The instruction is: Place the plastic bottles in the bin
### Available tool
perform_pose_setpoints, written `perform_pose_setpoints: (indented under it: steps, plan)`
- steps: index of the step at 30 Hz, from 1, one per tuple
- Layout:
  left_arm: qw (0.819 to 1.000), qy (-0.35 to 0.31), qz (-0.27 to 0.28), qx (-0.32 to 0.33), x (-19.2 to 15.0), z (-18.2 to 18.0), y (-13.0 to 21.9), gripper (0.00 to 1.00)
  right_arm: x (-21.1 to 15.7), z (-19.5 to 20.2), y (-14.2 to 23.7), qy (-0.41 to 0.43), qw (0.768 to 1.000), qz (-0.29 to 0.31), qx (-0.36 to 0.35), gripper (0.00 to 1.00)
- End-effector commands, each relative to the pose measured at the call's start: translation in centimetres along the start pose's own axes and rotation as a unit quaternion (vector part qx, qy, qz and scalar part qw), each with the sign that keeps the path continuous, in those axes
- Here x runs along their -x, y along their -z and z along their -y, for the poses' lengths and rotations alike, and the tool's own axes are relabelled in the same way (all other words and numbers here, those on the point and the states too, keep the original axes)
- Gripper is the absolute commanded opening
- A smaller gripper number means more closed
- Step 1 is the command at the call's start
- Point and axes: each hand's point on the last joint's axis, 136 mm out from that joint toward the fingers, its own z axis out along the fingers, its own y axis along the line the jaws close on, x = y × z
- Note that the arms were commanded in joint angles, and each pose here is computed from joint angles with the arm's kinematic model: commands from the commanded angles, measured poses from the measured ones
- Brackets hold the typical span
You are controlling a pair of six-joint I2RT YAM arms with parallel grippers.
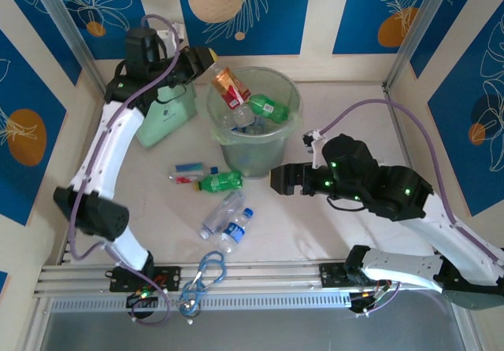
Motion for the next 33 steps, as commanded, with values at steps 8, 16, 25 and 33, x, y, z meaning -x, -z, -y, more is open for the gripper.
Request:
perform_pose_setpoints:
  steps: [8, 16, 25, 33]
  plan:
    - [0.998, 0.019, -0.063, 0.018, -1.1, -2.2, -2.6, 0.17, -0.2, 1.2, -1.2, -0.022, 1.0, -0.003, -0.018, 0.94]
    - [0.992, 0.0, -0.122, 0.032, -4.0, -3.0, -3.8, 0.45, -0.3, 1.5, -1.7, -0.032, 0.999, -0.009, -0.014, 0.93]
    - [0.995, -0.024, -0.088, 0.03, -2.6, -0.7, -2.6, 0.76, -0.1, 1.0, -1.1, -0.031, 0.999, -0.004, -0.008, 0.93]
    - [0.989, -0.101, 0.022, 0.102, -1.6, 0.7, 5.6, 0.77, -0.3, 0.6, -1.7, -0.02, 1.0, -0.008, -0.013, 0.93]
